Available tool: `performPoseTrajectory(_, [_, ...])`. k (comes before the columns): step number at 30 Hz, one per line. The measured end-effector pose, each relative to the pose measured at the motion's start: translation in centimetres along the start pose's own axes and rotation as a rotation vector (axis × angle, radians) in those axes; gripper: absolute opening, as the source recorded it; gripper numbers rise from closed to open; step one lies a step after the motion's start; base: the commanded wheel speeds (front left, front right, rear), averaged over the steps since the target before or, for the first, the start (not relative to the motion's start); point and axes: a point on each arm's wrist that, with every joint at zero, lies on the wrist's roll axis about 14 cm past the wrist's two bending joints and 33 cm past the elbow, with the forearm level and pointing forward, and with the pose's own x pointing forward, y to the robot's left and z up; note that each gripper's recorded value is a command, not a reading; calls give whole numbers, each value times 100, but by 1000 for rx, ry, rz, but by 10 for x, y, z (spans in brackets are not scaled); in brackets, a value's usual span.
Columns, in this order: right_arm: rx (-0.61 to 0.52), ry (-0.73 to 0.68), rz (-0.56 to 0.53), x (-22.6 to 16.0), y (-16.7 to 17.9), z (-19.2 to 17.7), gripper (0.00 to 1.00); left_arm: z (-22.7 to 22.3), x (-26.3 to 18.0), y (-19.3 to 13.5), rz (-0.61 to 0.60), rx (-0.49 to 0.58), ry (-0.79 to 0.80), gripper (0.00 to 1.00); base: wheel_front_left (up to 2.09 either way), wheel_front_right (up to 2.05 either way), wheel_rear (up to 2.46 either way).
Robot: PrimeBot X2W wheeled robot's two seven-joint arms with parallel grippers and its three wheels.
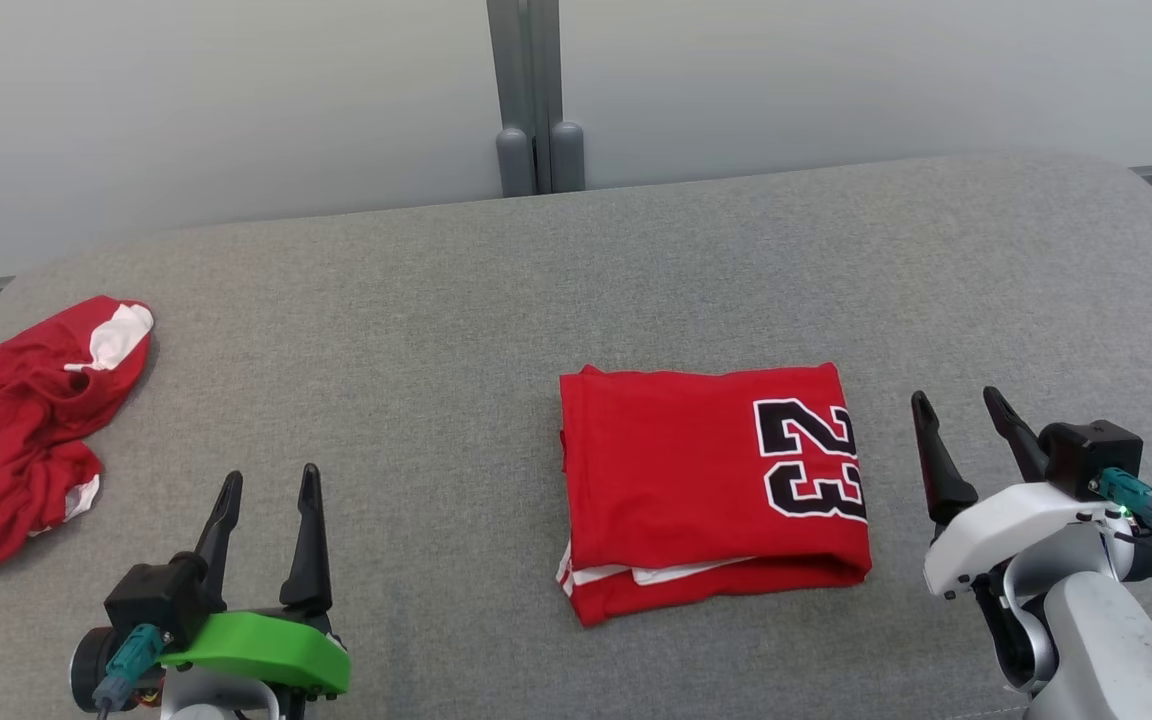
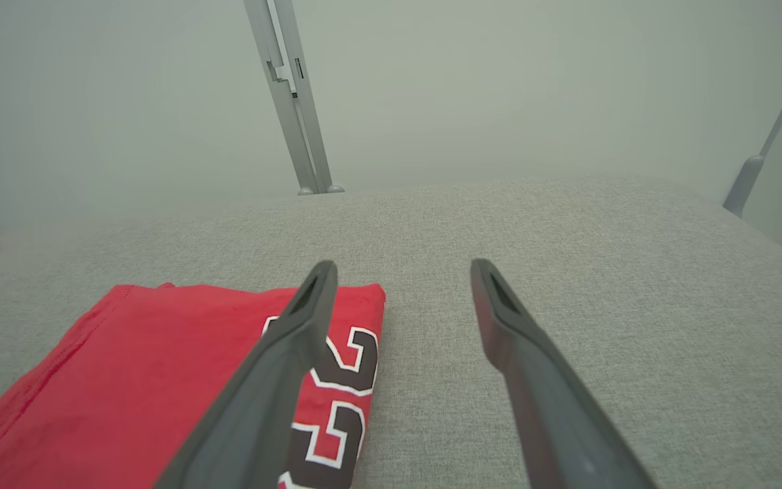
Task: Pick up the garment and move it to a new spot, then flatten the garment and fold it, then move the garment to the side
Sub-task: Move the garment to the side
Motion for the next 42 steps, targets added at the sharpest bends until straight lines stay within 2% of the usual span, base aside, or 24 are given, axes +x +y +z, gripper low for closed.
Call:
performPoseTrajectory(9, [0,8,11,6,4,0,100,0,0,-1,-3,4,1,100,0,0,0])
performPoseTrajectory(12, [1,57,24,13,7,-4,100,-1,1,0,-1,4,2,100,0,0,0])
performPoseTrajectory(23, [66,376,5,44,3,-59,100,-4,7,6,14,0,5,100,0,0,0])
performPoseTrajectory(29, [145,636,37,38,32,-120,100,-10,3,24,68,-1,25,100,0,0,0])
performPoseTrajectory(35, [118,766,58,35,37,-144,100,-17,1,34,100,0,47,100,0,0,0])
performPoseTrajectory(36, [101,786,63,35,37,-146,59,-18,2,35,101,0,48,100,0,0,0])
performPoseTrajectory(38, [56,821,80,34,36,-148,0,-18,4,34,100,-3,48,100,0,0,0])
performPoseTrajectory(42, [-53,849,125,33,36,-147,0,-21,9,30,86,-12,51,100,0,0,0])
